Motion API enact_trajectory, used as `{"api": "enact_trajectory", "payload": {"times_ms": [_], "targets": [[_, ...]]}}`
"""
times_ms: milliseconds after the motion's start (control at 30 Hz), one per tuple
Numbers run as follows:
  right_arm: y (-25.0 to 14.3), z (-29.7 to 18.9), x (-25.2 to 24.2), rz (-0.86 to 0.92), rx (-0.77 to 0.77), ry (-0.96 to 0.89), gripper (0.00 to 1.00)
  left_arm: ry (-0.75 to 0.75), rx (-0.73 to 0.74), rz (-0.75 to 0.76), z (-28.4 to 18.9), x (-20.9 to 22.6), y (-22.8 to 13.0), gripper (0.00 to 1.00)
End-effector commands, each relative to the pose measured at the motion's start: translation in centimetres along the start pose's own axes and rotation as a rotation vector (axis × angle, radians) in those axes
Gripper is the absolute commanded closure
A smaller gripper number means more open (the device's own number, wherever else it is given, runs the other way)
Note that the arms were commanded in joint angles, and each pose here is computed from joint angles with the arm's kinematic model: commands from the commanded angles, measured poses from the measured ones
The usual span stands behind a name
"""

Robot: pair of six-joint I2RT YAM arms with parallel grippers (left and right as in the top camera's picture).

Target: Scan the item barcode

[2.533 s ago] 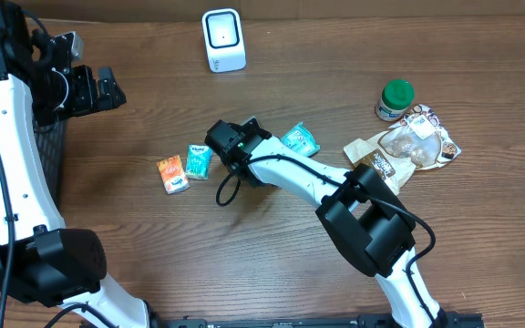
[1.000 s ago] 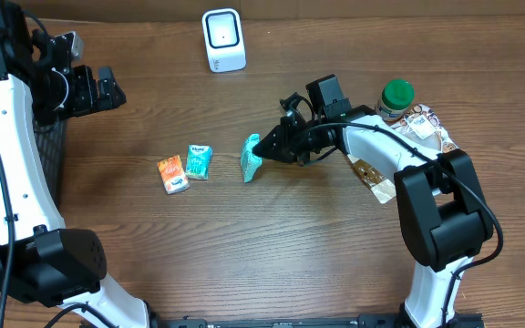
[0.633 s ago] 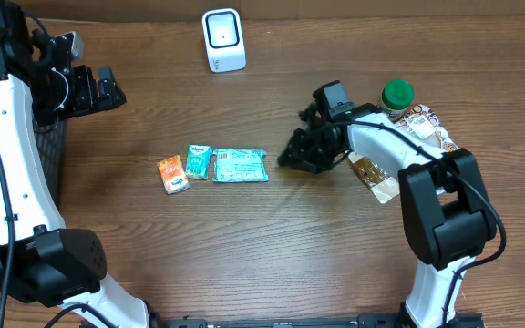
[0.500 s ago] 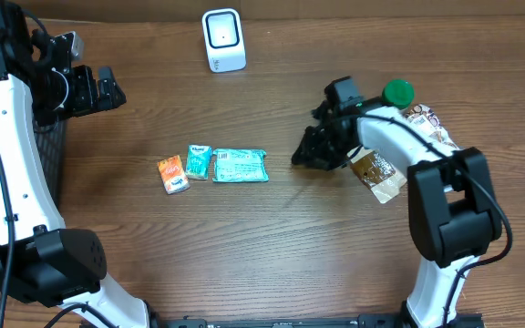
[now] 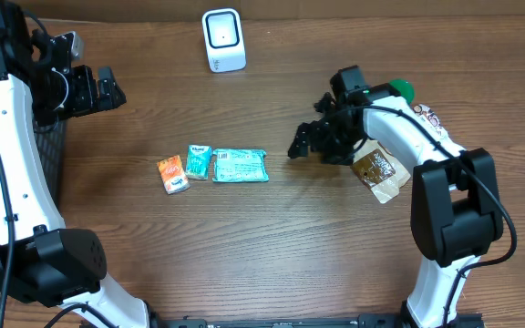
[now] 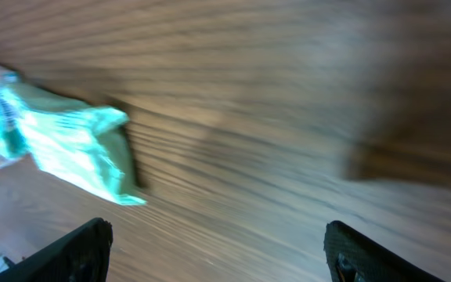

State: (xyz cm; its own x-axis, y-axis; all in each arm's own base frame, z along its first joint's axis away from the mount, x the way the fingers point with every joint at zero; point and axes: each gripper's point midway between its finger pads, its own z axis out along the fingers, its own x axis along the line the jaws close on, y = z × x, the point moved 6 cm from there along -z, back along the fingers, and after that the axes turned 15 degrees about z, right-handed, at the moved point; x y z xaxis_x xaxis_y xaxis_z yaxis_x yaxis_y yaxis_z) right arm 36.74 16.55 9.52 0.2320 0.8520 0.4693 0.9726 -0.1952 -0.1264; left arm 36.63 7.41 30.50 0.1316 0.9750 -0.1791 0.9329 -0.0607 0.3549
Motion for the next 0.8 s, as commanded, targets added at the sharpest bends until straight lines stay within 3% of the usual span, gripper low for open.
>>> {"api": "enact_trajectory", "payload": {"times_ms": [0,300,667,767], "targets": [[-1.2,1.4,1.6,-0.066,0.038,0.071,0.15,0.007,-0.011,0.017,-0.3,0.1,0.1,0.00],[-2.1,5.3,2.9,-0.059,0.056,0.137,0.20,0.007,-0.011,0.017,-0.3,0.1,0.1,0.01],[-2.4,9.4,4.0,-0.004,0.062,0.148,0.44,0.007,-0.011,0.017,-0.3,0.1,0.1,0.00],[-2.2,10.5,3.5,0.047,0.074,0.139,0.55,0.007,-0.011,0.017,-0.3,0.1,0.1,0.00]]}}
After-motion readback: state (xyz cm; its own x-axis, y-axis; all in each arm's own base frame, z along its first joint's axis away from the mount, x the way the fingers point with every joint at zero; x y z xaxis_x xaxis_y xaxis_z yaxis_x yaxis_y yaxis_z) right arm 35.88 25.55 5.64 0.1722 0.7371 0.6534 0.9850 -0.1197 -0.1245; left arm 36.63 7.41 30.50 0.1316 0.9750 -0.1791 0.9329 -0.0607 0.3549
